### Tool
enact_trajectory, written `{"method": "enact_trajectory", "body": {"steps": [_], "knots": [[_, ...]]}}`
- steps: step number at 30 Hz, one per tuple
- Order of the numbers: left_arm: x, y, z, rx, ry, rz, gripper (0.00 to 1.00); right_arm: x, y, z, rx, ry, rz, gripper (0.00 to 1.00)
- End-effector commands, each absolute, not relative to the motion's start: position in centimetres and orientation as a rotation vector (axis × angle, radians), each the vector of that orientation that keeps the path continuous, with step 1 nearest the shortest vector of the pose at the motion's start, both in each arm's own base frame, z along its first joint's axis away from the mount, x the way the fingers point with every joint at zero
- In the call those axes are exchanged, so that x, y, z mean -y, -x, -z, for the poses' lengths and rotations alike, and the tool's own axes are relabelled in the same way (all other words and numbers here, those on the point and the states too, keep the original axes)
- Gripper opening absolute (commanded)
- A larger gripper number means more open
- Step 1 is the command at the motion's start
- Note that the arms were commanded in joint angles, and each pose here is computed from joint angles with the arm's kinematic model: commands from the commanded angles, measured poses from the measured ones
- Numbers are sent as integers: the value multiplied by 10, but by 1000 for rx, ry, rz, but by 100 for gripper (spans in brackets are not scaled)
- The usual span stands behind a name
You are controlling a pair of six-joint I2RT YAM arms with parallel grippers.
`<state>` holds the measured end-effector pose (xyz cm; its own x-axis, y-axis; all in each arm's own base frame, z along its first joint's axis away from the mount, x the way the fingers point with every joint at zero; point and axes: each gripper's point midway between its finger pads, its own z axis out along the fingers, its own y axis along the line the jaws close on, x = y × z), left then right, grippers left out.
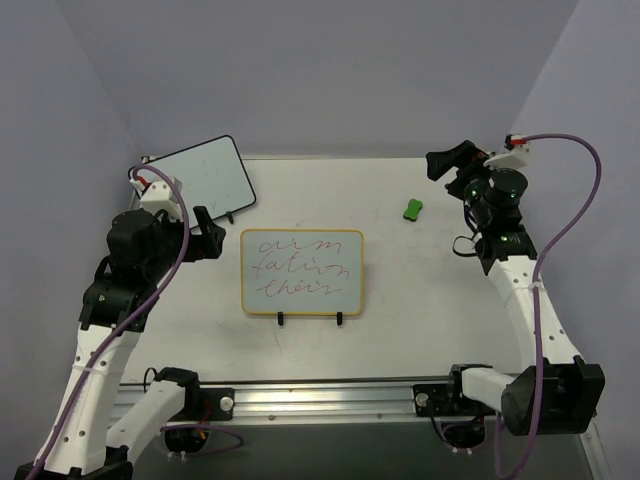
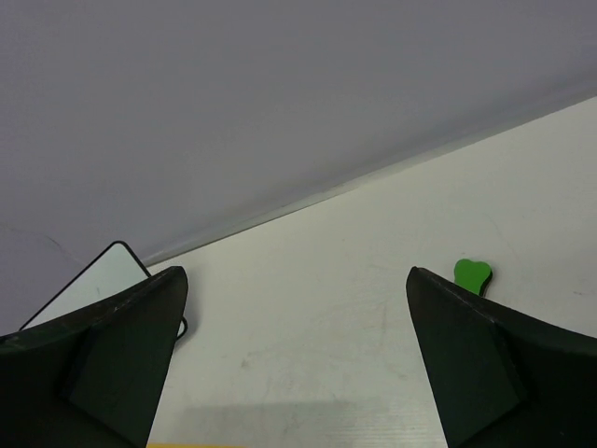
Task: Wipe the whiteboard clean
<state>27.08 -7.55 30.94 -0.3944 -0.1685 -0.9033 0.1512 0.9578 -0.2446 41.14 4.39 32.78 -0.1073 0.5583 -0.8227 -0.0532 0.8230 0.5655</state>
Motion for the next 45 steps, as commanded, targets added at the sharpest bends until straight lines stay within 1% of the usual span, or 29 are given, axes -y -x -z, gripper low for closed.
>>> {"method": "enact_trajectory", "body": {"steps": [1, 4, 5, 7, 8, 10, 11, 13, 14, 15, 17, 19, 20, 21, 22, 23, 25, 28, 36, 45], "knots": [[76, -273, -314, -1928, -2, 352, 94, -45, -407, -349, -1565, -374, -474, 100], [77, -274, -312, -1937, -5, 353, 94, -51, -413, -347, -1611, -346, -417, 100], [77, -275, -311, -1941, -6, 354, 94, -53, -417, -337, -1653, -344, -393, 100], [78, -275, -311, -1942, -6, 356, 94, -49, -422, -341, -1649, -342, -302, 100], [78, -275, -311, -1941, -8, 357, 94, -56, -427, -332, -1674, -338, -275, 100], [78, -275, -311, -1939, -7, 358, 94, -49, -436, -329, -1678, -357, -193, 100], [78, -276, -311, -1942, -5, 359, 94, -47, -445, -313, -1720, -369, -161, 100], [78, -276, -308, -1950, -5, 362, 94, -41, -457, -307, -1738, -378, -100, 94], [79, -277, -306, -1960, -7, 361, 94, -41, -467, -284, -1800, -370, -66, 91], [79, -278, -305, -1963, -8, 363, 94, -41, -473, -275, -1826, -364, -47, 84], [80, -278, -305, -1965, -12, 364, 94, -35, -488, -246, -1886, -387, 3, 78], [80, -277, -307, -1957, -15, 370, 94, -25, -498, -222, -1920, -420, 28, 77], [81, -277, -308, -1957, -16, 374, 94, -25, -508, -196, -1966, -432, 29, 75], [81, -277, -309, -1953, -17, 376, 94, -22, -514, -182, -1991, -440, 34, 72], [81, -277, -308, -1954, -16, 376, 94, -15, -520, -169, -2013, -458, 42, 70], [81, -276, -307, -1957, -17, 375, 94, -13, -528, -144, -2063, -466, 54, 70], [82, -276, -306, -1959, -21, 379, 94, -9, -536, -120, -2108, -475, 37, 69], [81, -276, -306, -1959, -20, 375, 94, -12, -547, -75, -2180, -479, 10, 65], [81, -277, -305, -1963, -21, 369, 94, -16, -557, -48, -2214, -484, 36, 59], [81, -278, -303, -1972, -22, 367, 94, -21, -555, -38, -2216, -490, 37, 57]]}}
